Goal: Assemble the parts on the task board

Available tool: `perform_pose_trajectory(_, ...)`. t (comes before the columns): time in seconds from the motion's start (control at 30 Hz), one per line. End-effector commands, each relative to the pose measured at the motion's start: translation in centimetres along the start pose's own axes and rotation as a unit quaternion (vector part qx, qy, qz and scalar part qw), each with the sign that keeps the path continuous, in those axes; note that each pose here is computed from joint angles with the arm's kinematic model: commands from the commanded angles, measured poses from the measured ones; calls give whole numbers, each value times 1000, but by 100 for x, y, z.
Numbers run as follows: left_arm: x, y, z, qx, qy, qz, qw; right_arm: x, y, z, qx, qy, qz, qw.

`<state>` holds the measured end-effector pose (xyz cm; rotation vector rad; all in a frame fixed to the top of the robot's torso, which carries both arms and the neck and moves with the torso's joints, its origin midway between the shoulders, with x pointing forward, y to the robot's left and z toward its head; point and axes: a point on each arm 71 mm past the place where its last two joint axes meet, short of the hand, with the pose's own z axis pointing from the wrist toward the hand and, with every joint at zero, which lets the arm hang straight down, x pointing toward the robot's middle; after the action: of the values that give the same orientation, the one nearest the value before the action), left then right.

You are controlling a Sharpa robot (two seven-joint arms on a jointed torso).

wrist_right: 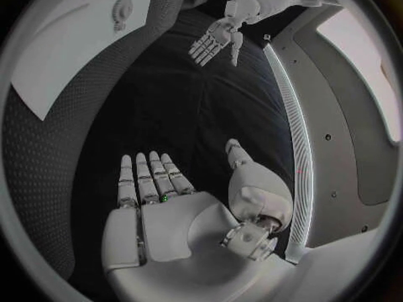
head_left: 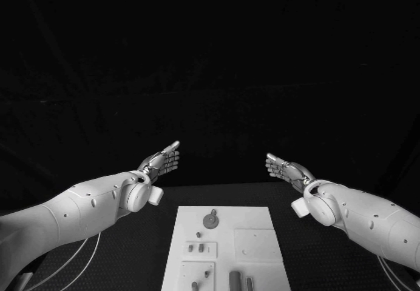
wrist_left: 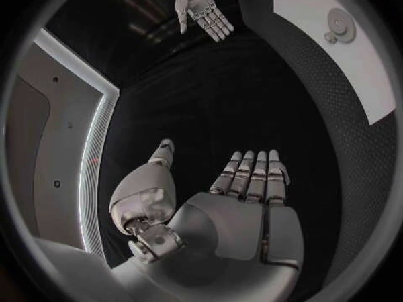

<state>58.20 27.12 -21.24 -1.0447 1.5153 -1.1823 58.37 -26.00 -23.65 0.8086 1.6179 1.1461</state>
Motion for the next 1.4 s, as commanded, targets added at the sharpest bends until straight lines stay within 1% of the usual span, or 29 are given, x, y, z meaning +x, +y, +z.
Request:
perform_pose_trajectory(0.03, 99, 25, -49, 11, -13, -9, 1000, 71, 30, -28, -14, -16, 16, 1000)
perform_pose_trajectory(0.17, 253, 72, -150, 20, -24, -24, 999, 184, 64, -97, -27, -33, 38, 998)
perform_pose_trajectory(0.27, 399, 105, -262, 27, -35, -37, 998, 293, 98, -177, -37, -50, 60, 996)
perform_pose_trajectory(0.3, 450, 113, -305, 30, -39, -42, 998, 332, 110, -209, -40, -56, 68, 995)
perform_pose_trajectory(0.33, 525, 123, -373, 33, -46, -49, 997, 391, 130, -260, -43, -65, 79, 994)
perform_pose_trajectory(0.4, 627, 130, -473, 38, -55, -58, 996, 471, 157, -335, -46, -78, 95, 991)
perform_pose_trajectory(0.5, 765, 127, -624, 43, -68, -69, 994, 585, 198, -457, -47, -96, 116, 987)
perform_pose_trajectory(0.57, 840, 119, -715, 45, -75, -75, 993, 659, 227, -544, -46, -108, 130, 985)
perform_pose_trajectory(0.6, 888, 111, -778, 47, -81, -79, 993, 714, 249, -614, -44, -116, 139, 982)
perform_pose_trajectory(0.67, 942, 100, -851, 48, -86, -83, 992, 777, 276, -698, -40, -126, 150, 980)
perform_pose_trajectory(0.77, 998, 86, -932, 50, -92, -87, 991, 852, 309, -805, -35, -137, 161, 977)
perform_pose_trajectory(0.87, 1033, 74, -987, 51, -96, -89, 990, 912, 338, -897, -29, -146, 170, 974)
perform_pose_trajectory(1.0, 1040, 72, -997, 51, -97, -90, 990, 948, 356, -954, -25, -152, 175, 973)
perform_pose_trajectory(1.4, 1040, 72, -997, 51, -97, -90, 990, 952, 358, -961, -24, -152, 175, 972)
